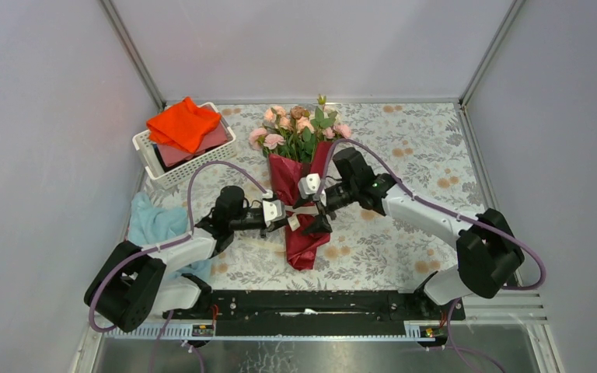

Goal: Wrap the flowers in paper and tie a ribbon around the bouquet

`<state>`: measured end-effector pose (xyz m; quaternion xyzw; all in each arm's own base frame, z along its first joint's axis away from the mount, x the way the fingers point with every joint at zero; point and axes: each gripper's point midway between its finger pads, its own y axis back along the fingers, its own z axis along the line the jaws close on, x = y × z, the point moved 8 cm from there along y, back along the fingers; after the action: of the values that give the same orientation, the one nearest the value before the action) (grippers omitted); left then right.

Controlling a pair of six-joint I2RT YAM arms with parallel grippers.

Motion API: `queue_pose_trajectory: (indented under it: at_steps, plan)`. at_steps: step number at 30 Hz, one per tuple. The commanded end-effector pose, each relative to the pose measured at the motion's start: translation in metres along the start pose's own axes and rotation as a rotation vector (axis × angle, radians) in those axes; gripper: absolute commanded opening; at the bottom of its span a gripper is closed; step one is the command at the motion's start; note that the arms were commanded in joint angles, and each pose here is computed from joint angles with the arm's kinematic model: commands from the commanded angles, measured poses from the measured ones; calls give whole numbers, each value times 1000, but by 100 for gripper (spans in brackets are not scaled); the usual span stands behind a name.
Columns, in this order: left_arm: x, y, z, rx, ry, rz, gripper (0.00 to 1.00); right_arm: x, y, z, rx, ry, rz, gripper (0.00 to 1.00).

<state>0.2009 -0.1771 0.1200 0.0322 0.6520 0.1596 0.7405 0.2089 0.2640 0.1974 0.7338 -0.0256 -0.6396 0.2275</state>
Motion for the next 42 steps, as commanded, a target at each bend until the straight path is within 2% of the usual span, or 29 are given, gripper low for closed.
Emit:
queue_pose_trajectory:
  at_steps: [1, 6, 8, 15, 17, 18, 21, 22, 23, 24, 25, 27, 28, 31, 34, 36, 40, 42]
  plan:
    - [-6, -1, -1, 17, -42, -22, 0, -22, -14, -10, 40, 110, -130, 77]
    - [-6, -2, 1, 20, -41, -18, 0, -14, -24, -9, 24, 88, -117, 79]
    - [-6, -2, 2, 19, -47, -18, 0, -11, -25, -11, 17, 84, -84, 76]
    - [-8, -3, 2, 25, -40, -17, 0, -3, -21, -11, 15, 65, 19, 28]
    - [-9, -3, 3, 27, -39, -19, 0, -2, -19, -11, 24, 56, 50, 2]
    - [-9, -3, 3, 27, -38, -20, 0, -3, -17, -12, 31, 47, 58, 0]
    - [-11, -3, 5, 20, -37, -16, 0, -5, -15, -15, 71, -6, 44, 0]
    - [-14, -2, 8, -5, -31, -19, 21, -5, -14, -17, 89, -29, 37, 0]
    - [-21, 1, 14, -34, -35, -24, 54, -3, -14, -18, 110, -47, 35, 0]
    - [-27, 4, 22, -61, -56, -1, 77, -3, -12, -22, 143, -58, 31, 0]
    - [-36, 9, 32, -96, -58, 25, 95, 0, -11, -22, 163, -77, 35, 0]
    - [-50, 26, 63, -176, -27, 68, 98, 0, -8, -26, 203, -79, 14, 0]
    - [-46, 38, 75, -206, 16, 131, 98, 0, -7, -26, 215, -88, 4, 0]
    - [-14, 72, 108, -330, 73, 390, 88, 2, -4, -27, 238, -104, -17, 0]
    - [12, 92, 126, -368, 143, 648, 88, 4, -5, -28, 243, -110, -22, 0]
    - [20, 98, 140, -396, 211, 724, 90, 5, -5, -28, 246, -110, -25, 0]
    - [29, 92, 173, -473, 314, 799, 92, 7, -5, -28, 249, -104, -25, 0]
    - [38, 85, 180, -450, 408, 850, 87, 7, -4, -27, 247, -107, -24, 0]
